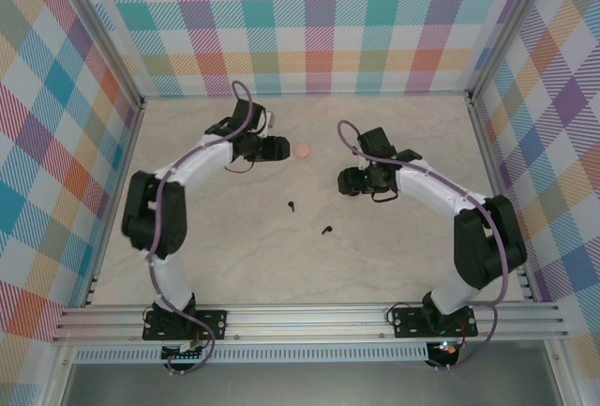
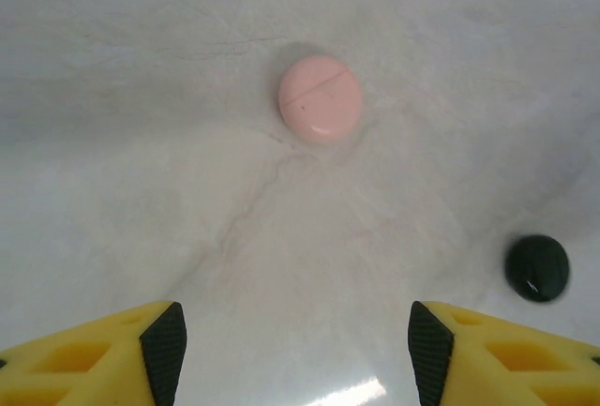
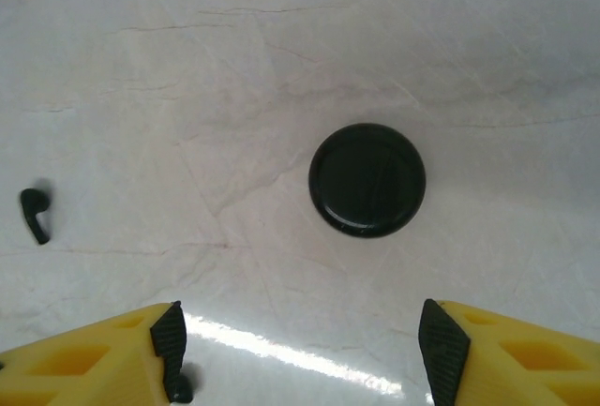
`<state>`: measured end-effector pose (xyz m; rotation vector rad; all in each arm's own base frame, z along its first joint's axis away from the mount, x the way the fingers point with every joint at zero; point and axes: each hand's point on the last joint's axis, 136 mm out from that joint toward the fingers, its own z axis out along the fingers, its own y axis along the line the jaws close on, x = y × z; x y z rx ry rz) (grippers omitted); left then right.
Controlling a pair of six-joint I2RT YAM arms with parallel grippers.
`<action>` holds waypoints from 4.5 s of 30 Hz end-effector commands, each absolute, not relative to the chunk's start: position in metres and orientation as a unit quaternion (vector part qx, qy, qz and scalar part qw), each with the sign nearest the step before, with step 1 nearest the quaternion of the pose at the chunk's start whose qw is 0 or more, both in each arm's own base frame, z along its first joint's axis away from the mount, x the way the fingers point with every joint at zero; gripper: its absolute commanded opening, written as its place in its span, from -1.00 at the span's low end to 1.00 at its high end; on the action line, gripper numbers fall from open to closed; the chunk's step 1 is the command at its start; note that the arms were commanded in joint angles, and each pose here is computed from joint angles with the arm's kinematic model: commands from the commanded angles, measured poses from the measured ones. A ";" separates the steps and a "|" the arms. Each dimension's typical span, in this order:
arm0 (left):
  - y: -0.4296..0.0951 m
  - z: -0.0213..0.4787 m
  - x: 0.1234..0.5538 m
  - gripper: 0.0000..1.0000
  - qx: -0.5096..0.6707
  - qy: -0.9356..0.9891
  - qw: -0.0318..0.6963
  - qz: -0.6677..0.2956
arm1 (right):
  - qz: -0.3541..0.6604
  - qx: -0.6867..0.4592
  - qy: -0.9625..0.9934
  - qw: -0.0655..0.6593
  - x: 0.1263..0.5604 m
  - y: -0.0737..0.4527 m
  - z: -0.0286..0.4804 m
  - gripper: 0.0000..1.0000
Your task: Insert wireless bluetooth earbuds into charging case
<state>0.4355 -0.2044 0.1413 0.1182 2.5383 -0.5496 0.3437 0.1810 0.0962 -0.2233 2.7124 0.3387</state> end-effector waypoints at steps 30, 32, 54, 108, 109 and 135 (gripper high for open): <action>-0.171 0.162 0.303 0.30 0.005 0.940 0.245 -0.239 | 0.025 -0.041 0.997 0.068 0.382 0.176 0.028 0.42; -0.171 0.162 0.302 0.30 0.006 0.940 0.244 -0.239 | 0.027 -0.045 0.997 0.064 0.383 0.177 0.027 0.39; -0.173 0.162 0.300 0.28 0.003 0.939 0.242 -0.246 | 0.066 -0.255 0.964 0.048 0.374 0.257 0.018 0.08; -0.283 0.040 0.391 -0.57 0.061 0.948 0.083 -0.301 | 0.125 -0.057 0.986 0.093 0.347 0.246 0.034 -0.25; -0.284 0.038 0.390 -0.57 0.062 0.948 0.081 -0.301 | 0.127 -0.056 0.986 0.092 0.347 0.247 0.034 -0.25; -0.297 0.030 0.353 -0.60 0.098 0.946 0.031 -0.307 | 0.119 -0.061 0.988 0.078 0.364 0.253 0.021 -0.27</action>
